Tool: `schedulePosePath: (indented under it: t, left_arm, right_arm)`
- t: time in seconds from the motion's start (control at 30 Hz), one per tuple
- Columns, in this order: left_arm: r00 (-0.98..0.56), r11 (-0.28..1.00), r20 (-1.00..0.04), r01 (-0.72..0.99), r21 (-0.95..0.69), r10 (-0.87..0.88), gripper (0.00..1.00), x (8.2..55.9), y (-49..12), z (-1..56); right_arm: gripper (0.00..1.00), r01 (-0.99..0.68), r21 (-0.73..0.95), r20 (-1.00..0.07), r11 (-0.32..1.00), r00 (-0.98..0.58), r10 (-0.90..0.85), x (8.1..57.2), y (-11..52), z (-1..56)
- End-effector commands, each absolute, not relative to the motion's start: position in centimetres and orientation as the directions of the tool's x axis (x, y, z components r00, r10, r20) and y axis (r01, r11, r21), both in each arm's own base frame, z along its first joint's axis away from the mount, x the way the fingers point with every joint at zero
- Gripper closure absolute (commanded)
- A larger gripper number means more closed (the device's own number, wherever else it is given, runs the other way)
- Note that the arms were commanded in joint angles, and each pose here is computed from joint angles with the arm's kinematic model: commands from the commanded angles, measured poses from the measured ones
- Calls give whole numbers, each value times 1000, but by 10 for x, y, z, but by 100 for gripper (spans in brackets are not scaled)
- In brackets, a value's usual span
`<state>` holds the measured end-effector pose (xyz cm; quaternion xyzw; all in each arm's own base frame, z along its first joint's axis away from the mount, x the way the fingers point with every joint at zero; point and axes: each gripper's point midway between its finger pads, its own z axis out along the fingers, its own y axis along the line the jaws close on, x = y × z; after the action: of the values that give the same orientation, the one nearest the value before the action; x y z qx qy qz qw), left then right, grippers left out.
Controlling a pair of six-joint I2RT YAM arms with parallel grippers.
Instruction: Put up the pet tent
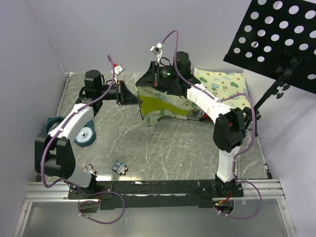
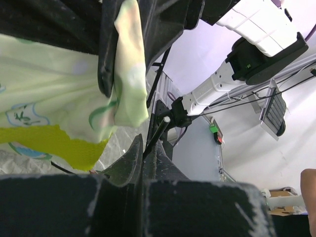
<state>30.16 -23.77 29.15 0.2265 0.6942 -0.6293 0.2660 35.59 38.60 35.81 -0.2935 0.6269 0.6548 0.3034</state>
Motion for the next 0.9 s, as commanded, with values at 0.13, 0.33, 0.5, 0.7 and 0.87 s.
schedulePosePath:
  t: [0.13, 0.33, 0.5, 0.7, 0.87]
  left_arm:
    - [-959, 208, -283, 276, -938, -6, 99, 288, -241, 216]
    - [-962, 206, -272, 263, -942, -12, 99, 290, -241, 214]
    - [-965, 208, -262, 253, -945, -14, 99, 293, -242, 211]
    - [-968, 212, -252, 243, -947, -17, 99, 295, -241, 209]
    - [-968, 214, -250, 240, -947, -21, 99, 299, -241, 208]
  right_arm:
    - [100, -953, 274, -903, -132, -302, 305, 296, 354, 521]
    - [100, -951, 275, -903, -142, -306, 301, 292, 353, 520]
    - [100, -951, 271, -906, -149, -304, 296, 289, 353, 519]
    - [100, -953, 260, -908, -157, -297, 295, 285, 351, 520]
    - [100, -952, 259, -910, -162, -297, 289, 283, 351, 518]
